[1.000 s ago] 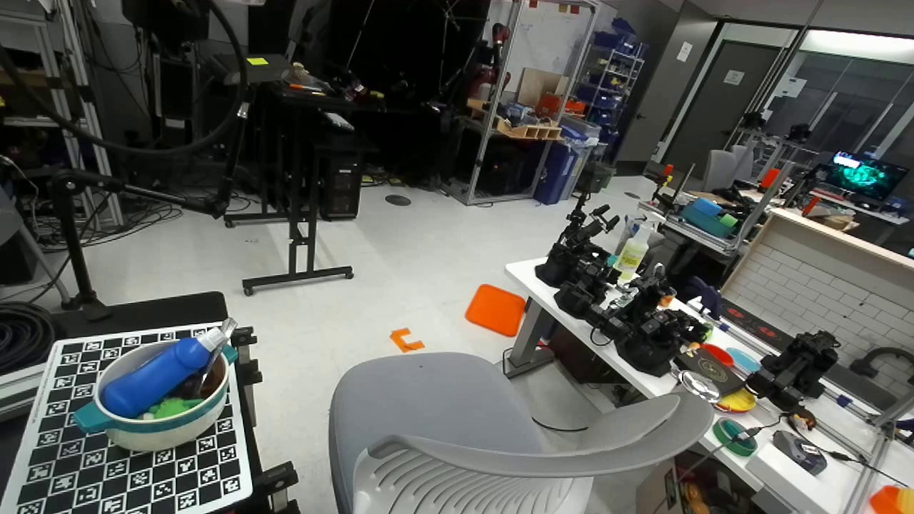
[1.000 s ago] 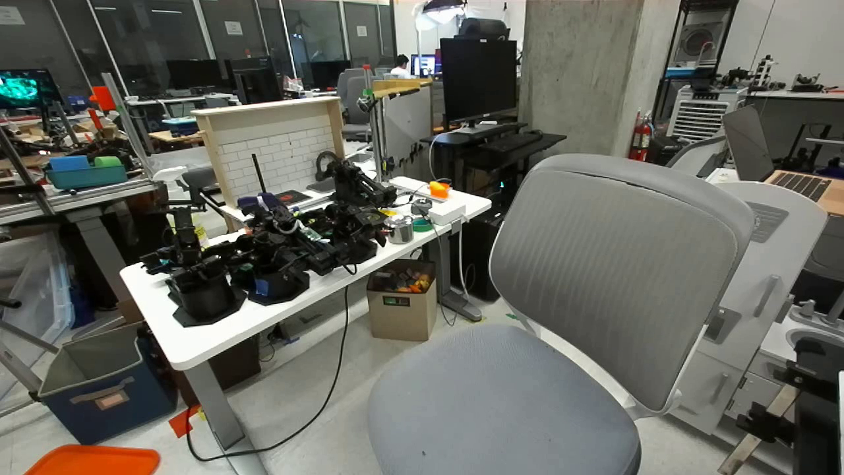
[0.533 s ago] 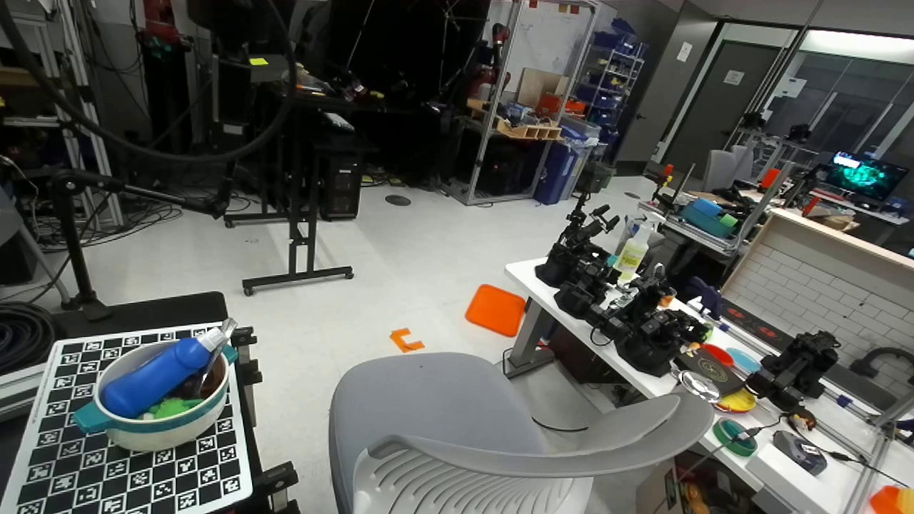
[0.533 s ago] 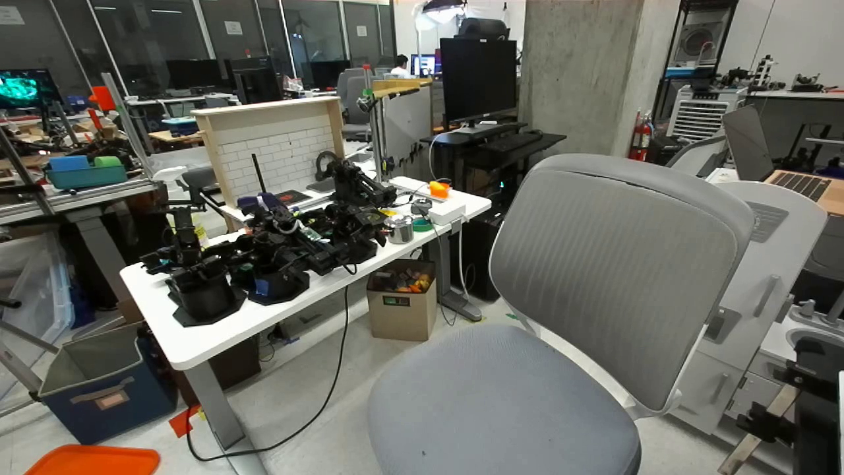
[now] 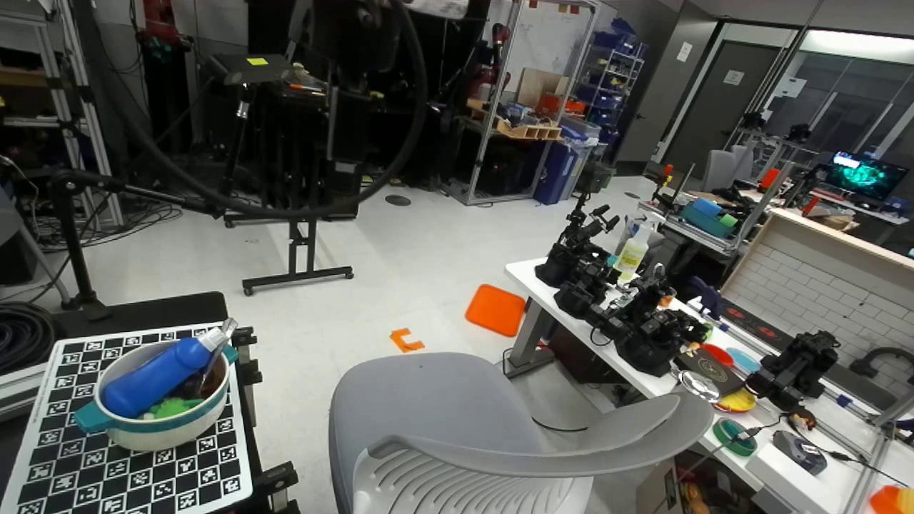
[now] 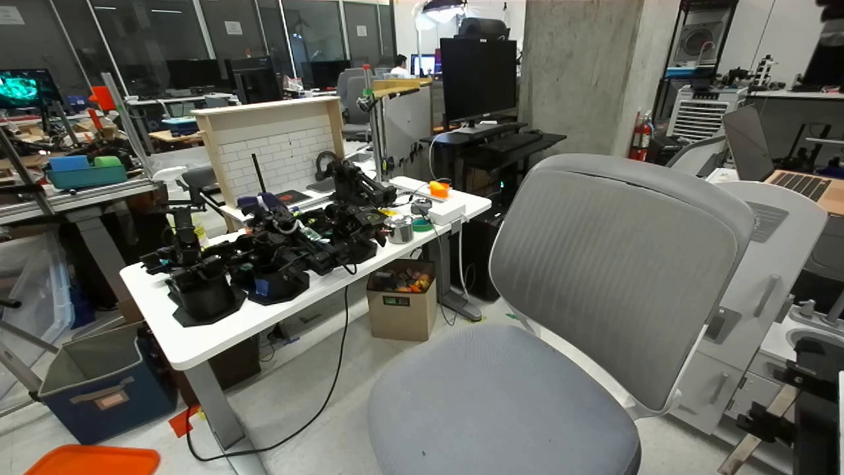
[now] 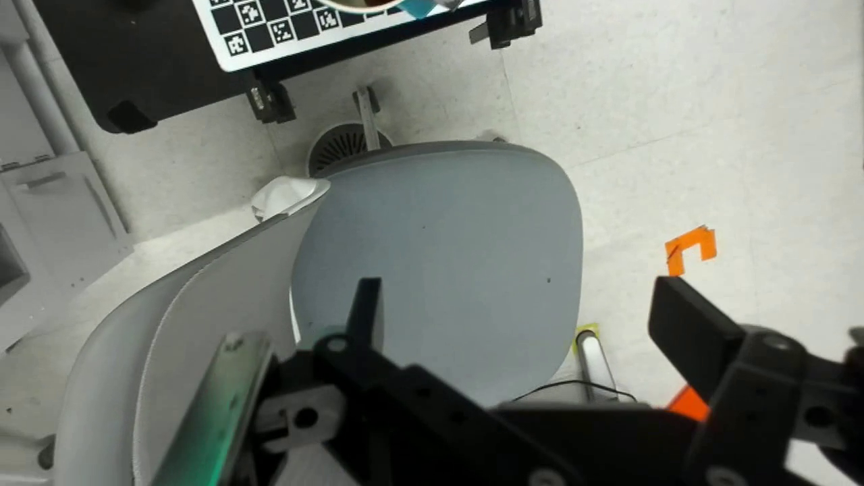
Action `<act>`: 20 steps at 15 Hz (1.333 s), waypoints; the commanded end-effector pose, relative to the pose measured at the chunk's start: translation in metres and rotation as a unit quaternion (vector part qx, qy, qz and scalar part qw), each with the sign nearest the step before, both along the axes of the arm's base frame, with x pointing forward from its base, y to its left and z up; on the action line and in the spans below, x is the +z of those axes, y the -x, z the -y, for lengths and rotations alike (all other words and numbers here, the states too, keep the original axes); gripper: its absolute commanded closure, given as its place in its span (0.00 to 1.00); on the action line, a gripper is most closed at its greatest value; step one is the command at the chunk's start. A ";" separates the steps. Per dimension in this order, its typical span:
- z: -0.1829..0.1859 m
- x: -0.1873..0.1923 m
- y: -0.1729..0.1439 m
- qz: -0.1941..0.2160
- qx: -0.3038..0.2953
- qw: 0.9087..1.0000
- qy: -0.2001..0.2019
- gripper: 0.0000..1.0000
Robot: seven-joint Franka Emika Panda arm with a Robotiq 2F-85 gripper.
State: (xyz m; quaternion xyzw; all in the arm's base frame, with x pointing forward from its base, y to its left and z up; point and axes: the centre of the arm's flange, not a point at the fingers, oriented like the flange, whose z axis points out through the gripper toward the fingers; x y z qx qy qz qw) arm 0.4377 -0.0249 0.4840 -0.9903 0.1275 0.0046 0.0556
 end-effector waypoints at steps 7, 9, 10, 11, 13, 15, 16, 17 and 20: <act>0.082 -0.048 -0.042 -0.024 -0.027 0.999 0.032 0.00; 0.092 -0.060 -0.041 -0.032 -0.028 0.998 0.037 0.00; 0.098 -0.065 -0.040 -0.037 -0.030 0.998 0.040 0.00; 0.106 -0.071 -0.041 -0.040 -0.032 0.998 0.045 0.00; 0.122 -0.081 -0.040 -0.043 -0.037 0.997 0.052 0.00; 0.138 -0.091 -0.036 -0.048 -0.041 0.996 0.056 0.00; 0.147 -0.097 -0.034 -0.049 -0.045 0.996 0.055 0.00; 0.157 -0.104 -0.033 -0.051 -0.049 0.996 0.054 0.00; 0.187 -0.126 -0.028 -0.058 -0.059 0.995 0.048 0.00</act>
